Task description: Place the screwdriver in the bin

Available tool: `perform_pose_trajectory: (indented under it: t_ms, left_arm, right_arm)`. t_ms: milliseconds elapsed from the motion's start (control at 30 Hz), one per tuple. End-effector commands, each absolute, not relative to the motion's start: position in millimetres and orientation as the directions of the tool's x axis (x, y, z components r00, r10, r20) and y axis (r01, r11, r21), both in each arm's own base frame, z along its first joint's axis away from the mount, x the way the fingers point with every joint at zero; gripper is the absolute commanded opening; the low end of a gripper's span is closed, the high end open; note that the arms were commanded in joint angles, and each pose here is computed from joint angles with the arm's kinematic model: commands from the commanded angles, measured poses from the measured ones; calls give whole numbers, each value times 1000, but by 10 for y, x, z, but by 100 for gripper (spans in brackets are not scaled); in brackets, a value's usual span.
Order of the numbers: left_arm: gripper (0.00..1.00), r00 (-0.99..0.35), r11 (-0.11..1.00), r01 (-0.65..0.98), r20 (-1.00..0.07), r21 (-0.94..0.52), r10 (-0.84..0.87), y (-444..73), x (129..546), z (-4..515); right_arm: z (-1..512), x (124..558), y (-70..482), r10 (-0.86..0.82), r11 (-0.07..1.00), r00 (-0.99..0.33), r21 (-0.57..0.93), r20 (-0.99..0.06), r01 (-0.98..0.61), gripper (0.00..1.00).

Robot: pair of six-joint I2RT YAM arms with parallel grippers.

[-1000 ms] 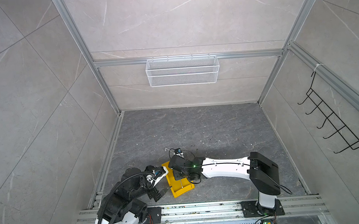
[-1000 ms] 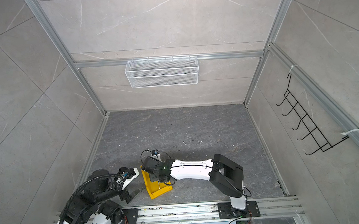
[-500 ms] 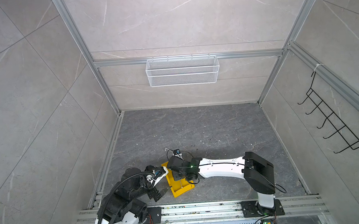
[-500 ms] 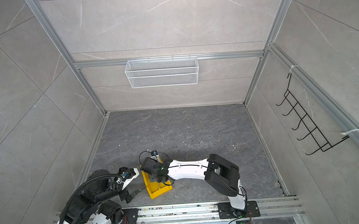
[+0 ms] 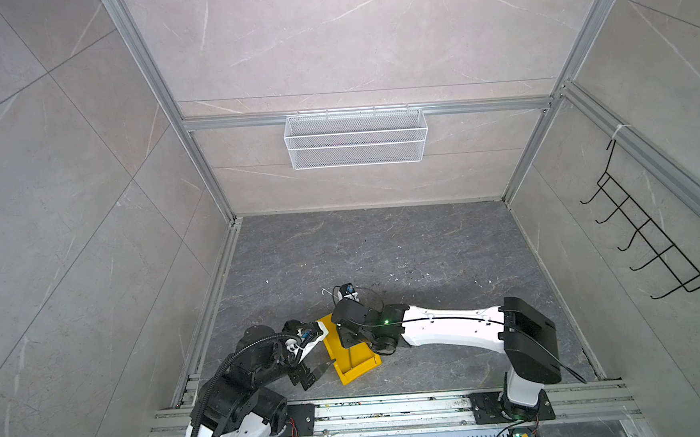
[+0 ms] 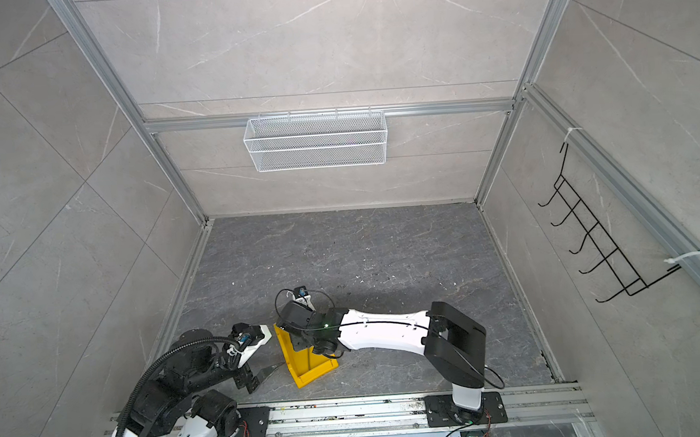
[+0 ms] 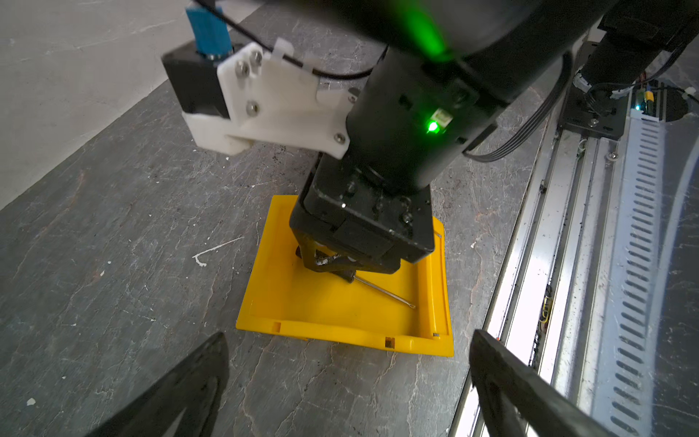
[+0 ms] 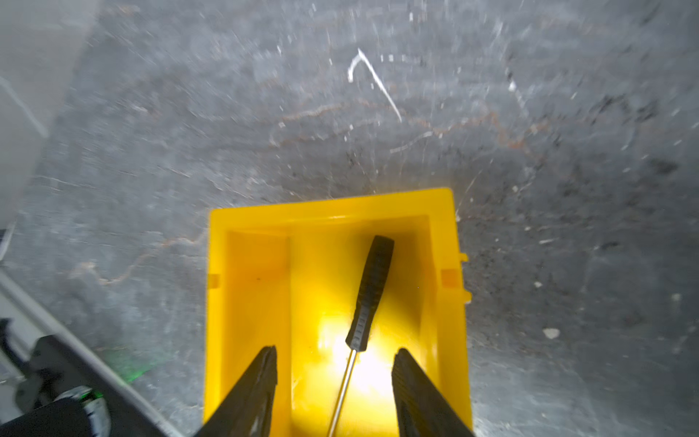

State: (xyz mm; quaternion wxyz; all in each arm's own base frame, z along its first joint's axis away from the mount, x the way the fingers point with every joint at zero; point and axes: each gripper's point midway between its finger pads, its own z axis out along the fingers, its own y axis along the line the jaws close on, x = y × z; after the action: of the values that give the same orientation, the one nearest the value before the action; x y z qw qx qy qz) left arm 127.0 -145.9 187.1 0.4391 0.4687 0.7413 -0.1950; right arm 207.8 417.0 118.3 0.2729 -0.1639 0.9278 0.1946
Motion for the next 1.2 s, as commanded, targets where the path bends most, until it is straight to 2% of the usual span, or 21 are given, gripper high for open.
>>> perform_pose_trajectory:
  t_ms: [0,133,367,467,733,900,1167]
  left_arm:
    - [100,-158,505,856,-876,109,457,-1538,1357,2037]
    - [100,-143,528,842,-898,111,417,-1564,1429,2130]
    - [99,-138,658,744,-938,114,319,-1543,1802,2265]
    - [99,-158,737,667,-946,111,285,-1482,2037,2303]
    - [99,-178,874,468,-956,127,234,-1361,2657,2257]
    - [99,-196,925,353,-956,138,218,-1172,3024,2104]
    - [99,-279,989,130,-955,66,100,-514,3329,1541]
  right_arm:
    - [1394,2117,4058,-175,872,-754,256,-633,-417,54]
    - [1615,2217,3859,-150,890,-702,214,-696,-402,63]
    - [1877,2383,3480,-89,906,-645,207,-759,-369,93]
    - [1938,2450,3283,-92,912,-619,183,-780,-367,99]
    - [2126,2627,2578,-77,946,-488,91,-870,-312,99]
    - [2189,2833,1932,-59,986,-375,6,-925,-169,99]
    - [2131,3030,984,-178,977,-159,-193,-971,88,99]
